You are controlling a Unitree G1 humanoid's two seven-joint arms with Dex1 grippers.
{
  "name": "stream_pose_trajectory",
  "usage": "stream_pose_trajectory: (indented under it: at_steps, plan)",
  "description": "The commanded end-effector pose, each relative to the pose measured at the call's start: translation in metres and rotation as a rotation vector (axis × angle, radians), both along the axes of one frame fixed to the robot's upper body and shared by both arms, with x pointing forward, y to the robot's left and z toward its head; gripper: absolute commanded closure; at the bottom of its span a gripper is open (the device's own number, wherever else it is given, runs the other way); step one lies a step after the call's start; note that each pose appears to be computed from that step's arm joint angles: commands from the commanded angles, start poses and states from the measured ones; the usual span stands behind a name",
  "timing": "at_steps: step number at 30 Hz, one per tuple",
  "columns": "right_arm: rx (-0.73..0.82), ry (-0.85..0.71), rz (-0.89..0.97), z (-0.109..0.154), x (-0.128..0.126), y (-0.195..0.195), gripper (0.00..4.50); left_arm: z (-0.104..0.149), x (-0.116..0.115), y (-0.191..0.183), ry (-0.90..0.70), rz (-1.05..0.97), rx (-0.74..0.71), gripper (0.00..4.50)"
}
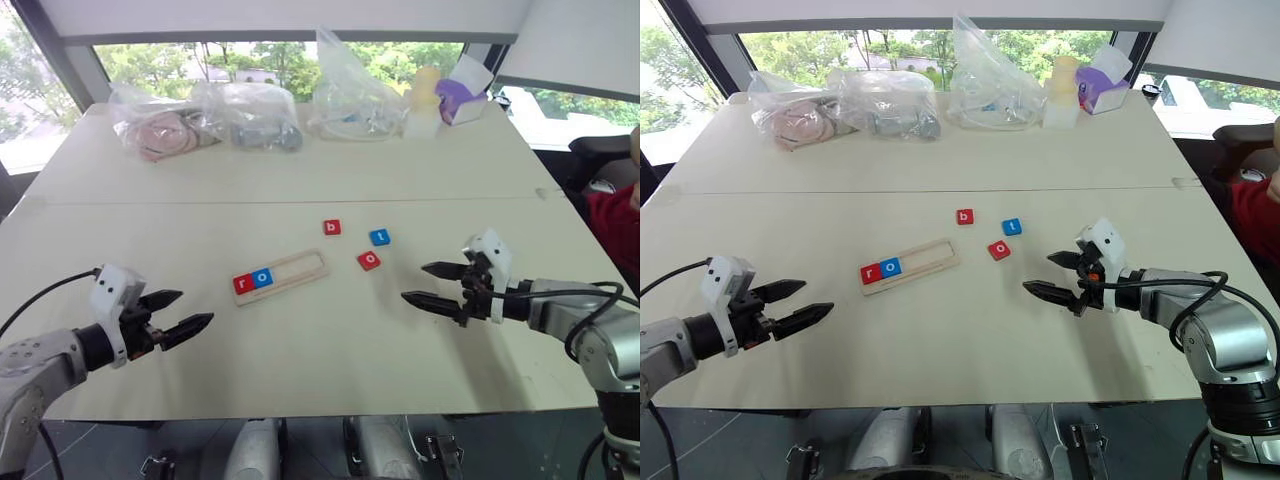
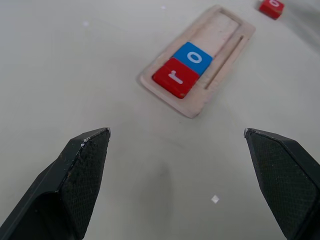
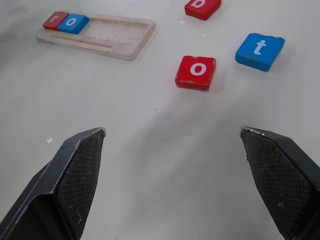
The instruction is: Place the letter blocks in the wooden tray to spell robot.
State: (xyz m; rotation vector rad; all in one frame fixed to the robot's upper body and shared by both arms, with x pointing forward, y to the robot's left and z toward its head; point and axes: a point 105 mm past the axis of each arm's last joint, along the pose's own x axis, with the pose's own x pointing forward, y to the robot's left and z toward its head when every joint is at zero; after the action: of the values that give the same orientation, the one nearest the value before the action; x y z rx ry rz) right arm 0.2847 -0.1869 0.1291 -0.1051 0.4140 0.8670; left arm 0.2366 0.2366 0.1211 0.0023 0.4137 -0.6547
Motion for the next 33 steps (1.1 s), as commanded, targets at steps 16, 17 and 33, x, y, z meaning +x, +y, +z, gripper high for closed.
stream_pose_trajectory:
  at_steps: [16,17,33]
  plan:
    - [-0.030,-0.055,0.017,0.008,0.001,0.000,0.04,0.027,0.010,0.019,-0.071,-0.016,0.043,0.00]
    - [-0.037,-0.056,0.022,0.009,0.002,0.000,0.04,0.029,0.010,0.018,-0.071,-0.027,0.031,0.00]
    - [0.030,-0.045,0.186,0.006,-0.022,0.066,0.04,0.008,0.045,-0.005,-0.073,-0.346,0.253,0.00]
